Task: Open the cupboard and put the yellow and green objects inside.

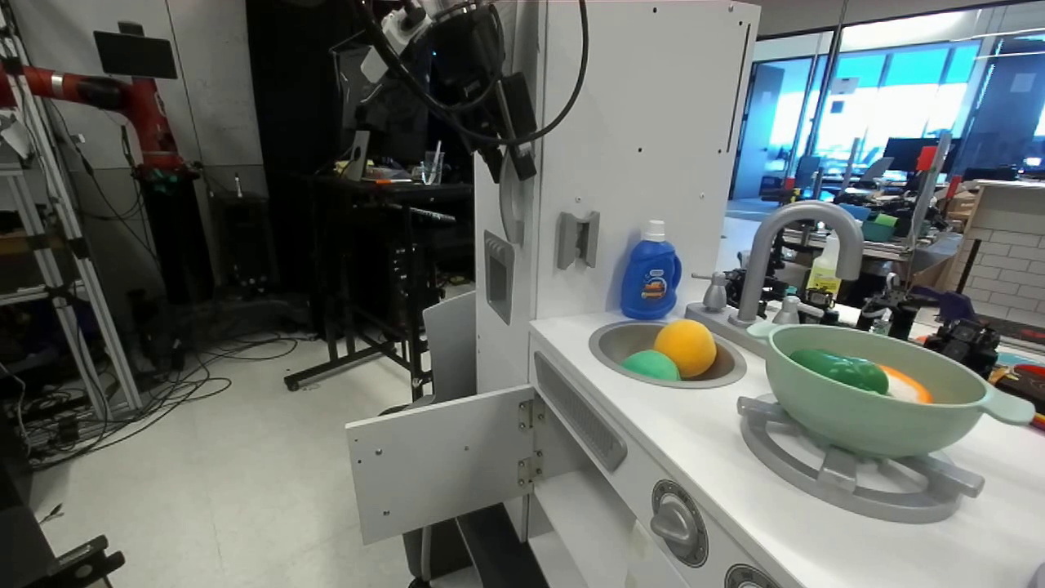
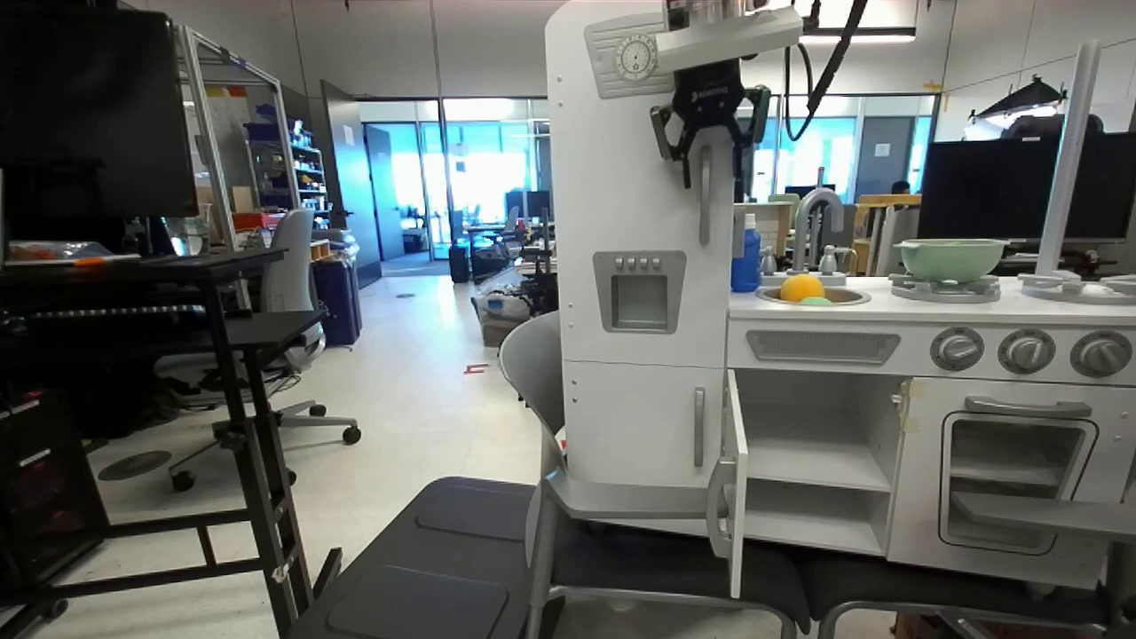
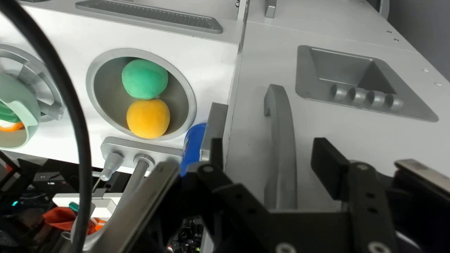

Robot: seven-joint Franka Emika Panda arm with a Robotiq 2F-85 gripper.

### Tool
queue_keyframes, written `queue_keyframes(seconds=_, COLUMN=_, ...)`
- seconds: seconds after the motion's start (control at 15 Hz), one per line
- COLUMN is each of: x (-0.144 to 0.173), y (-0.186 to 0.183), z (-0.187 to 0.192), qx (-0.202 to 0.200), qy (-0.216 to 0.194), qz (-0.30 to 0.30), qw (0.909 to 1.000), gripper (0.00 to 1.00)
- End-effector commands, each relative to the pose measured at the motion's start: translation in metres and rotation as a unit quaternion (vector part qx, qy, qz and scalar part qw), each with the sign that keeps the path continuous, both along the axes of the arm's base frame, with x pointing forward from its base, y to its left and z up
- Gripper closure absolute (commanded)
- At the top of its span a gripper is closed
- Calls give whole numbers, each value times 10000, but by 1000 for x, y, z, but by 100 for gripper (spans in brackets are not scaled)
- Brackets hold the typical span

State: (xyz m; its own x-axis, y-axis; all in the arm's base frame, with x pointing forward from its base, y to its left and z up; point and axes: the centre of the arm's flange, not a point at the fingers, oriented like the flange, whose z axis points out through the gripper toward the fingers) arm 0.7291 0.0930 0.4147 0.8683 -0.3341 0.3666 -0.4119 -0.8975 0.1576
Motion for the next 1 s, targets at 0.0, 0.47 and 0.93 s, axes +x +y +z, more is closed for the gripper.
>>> queue_keyframes(seconds=0.0, x=6, y=1, z=0, qx=-126, qy=-183, qz=-11, qw=9998, gripper=65)
queue_keyframes(seconds=0.47, x=9, y=20, z=-1, qx=-5, qy=-130, qz=-375, qw=9992, gripper=96)
queue_keyframes(seconds=0.93, x=-7, y=53, z=-11, qx=66, qy=-52, qz=-978, qw=9952, gripper=96)
